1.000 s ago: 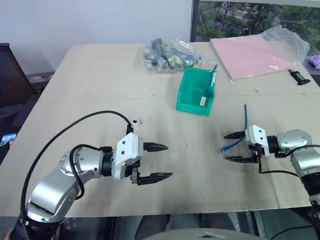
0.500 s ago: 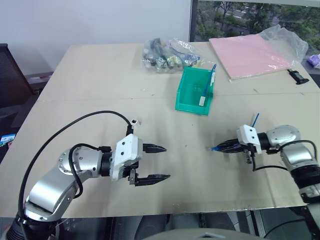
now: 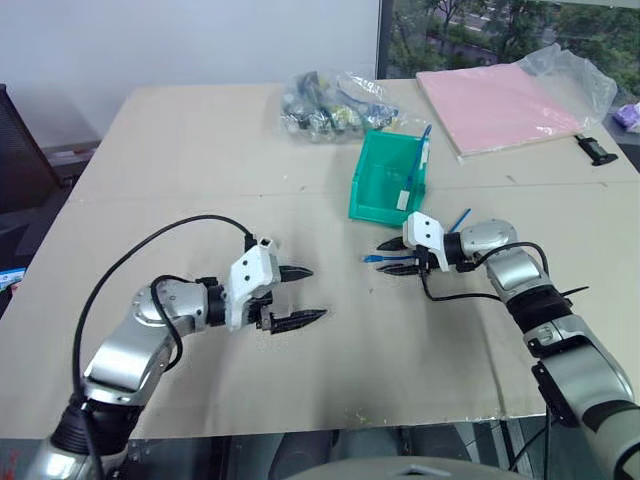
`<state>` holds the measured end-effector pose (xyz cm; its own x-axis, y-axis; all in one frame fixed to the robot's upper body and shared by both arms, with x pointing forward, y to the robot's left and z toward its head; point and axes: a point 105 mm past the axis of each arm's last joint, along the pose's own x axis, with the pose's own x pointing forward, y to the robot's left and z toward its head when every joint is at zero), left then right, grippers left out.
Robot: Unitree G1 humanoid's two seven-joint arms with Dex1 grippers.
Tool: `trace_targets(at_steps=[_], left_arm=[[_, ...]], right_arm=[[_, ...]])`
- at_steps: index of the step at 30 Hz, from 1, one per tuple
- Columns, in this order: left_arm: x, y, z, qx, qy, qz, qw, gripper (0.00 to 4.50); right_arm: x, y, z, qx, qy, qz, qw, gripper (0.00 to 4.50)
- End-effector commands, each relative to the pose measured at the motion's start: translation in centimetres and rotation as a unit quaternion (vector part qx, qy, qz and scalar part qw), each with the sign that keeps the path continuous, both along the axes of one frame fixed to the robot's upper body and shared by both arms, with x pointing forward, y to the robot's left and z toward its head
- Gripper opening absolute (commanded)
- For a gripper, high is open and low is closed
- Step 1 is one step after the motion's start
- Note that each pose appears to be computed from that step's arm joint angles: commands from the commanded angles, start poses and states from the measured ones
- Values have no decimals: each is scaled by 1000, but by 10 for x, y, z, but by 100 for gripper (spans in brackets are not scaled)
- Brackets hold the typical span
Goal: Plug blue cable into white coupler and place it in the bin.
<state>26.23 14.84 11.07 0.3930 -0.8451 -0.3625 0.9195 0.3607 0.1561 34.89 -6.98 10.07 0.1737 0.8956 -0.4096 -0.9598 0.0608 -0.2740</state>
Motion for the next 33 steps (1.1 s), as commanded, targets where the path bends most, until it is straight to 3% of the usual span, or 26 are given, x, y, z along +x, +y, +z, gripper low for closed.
trace_targets(at_steps=[1, 2, 5, 12, 18, 21, 27, 28, 31, 33], left_arm=[[16, -8, -2, -9, -23, 27, 999, 385], [22, -15, -6, -9, -25, 27, 999, 385], [30, -30, -11, -10, -27, 11, 1000, 385], [62, -68, -19, 47, -53, -62, 996, 385], [79, -78, -24, 70, -56, -101, 991, 385], [82, -80, -26, 77, -53, -120, 988, 314], [80, -76, -26, 81, -37, -143, 986, 33], [79, -75, -24, 77, -32, -143, 986, 6], [79, -78, -13, 34, -18, -134, 990, 6], [77, -89, 6, -40, 4, -125, 991, 6]], right_arm=[[-2, -16, 27, 53, -7, -23, 998, 306], [-5, -26, 33, 73, -8, -42, 996, 372], [-17, -46, 41, 108, -6, -85, 990, 446], [-76, -69, 22, 175, 41, -187, 966, 446], [-99, -68, 6, 188, 35, -242, 951, 446], [-103, -70, 6, 198, 31, -263, 944, 450], [-107, -74, 5, 200, 25, -284, 937, 450], [-107, -74, 5, 201, 26, -286, 937, 450], [-105, -71, 7, 222, 41, -291, 930, 450], [-105, -61, 13, 276, 83, -295, 911, 450]])
